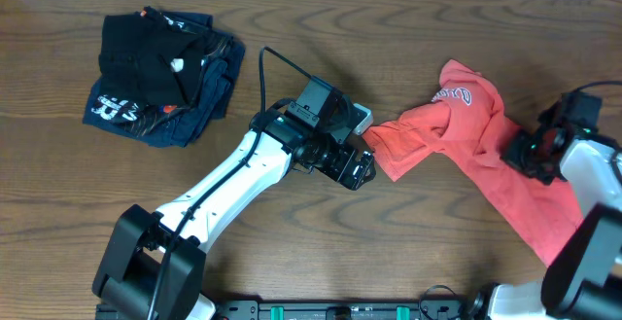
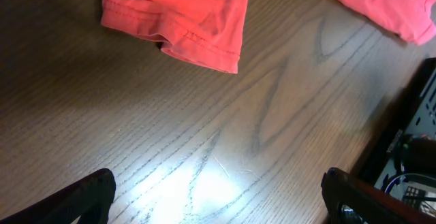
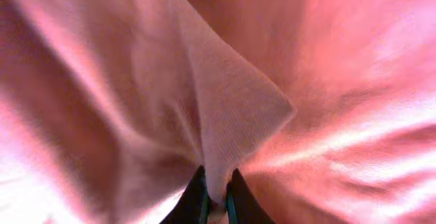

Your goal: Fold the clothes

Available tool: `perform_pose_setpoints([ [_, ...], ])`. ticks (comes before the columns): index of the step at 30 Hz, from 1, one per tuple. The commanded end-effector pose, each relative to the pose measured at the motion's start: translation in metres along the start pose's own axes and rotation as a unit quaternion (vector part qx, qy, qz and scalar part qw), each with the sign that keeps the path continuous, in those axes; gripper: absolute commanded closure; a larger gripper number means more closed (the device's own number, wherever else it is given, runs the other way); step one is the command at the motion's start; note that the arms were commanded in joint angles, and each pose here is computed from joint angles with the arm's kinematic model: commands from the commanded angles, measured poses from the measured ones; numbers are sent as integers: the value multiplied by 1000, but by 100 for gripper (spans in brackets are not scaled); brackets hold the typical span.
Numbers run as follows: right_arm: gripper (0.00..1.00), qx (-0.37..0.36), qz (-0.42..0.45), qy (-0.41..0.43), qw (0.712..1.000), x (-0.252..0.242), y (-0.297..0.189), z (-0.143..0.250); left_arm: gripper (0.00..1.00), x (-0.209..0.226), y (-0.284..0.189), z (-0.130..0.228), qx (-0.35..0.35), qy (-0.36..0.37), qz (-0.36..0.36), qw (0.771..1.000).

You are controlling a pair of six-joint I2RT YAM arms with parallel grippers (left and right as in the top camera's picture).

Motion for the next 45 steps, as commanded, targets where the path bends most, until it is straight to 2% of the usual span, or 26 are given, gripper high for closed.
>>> perform_pose_setpoints([
  [1, 96, -71, -2, -5, 997, 4, -40, -18, 2, -2, -3, -5, -10, 9, -9, 1000],
  [8, 99, -130, -1, -2, 992, 7, -69, -21, 2, -1, -2, -5, -9, 7, -15, 1000],
  [11, 99, -163, 54, 55, 984, -6, -74, -28, 2, 0, -1, -4, -7, 6, -15, 1000],
  [14, 99, -228, 79, 129, 962, -29, -84, -43, 2, 0, 0, -4, -4, 5, -16, 1000],
  [19, 99, -332, 58, 165, 927, -67, -121, -72, 2, 1, 0, -2, 2, 2, -17, 1000],
  [26, 99, -387, 82, 200, 896, -108, -162, -82, 2, 1, 0, -2, 0, 3, -17, 1000],
  [29, 96, -385, 52, 191, 902, -108, -160, -83, 2, 1, 0, -3, -2, 4, -17, 1000],
  [31, 98, -377, 7, 172, 910, -98, -156, -85, 2, 0, 0, -4, -6, 6, -16, 1000],
  [39, 99, -331, -183, 59, 924, -26, -147, -90, 2, 1, 0, -5, -7, 5, -20, 1000],
  [43, 99, -340, -197, 4, 920, -1, -148, -93, 2, 2, 0, -5, -8, 5, -19, 1000],
  [45, 98, -347, -164, 9, 923, 0, -146, -94, 2, 2, 0, -4, -6, 4, -20, 1000],
])
Point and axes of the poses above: each gripper's point midway between its finger pads, its own y axis out along the fingers, its own x axis along the line the jaws close on, z = x × y, the point moved 10 cm from there along -y, back along the fingers, and after that the axes turned 10 degrees about -y, right-handed, at the moved point
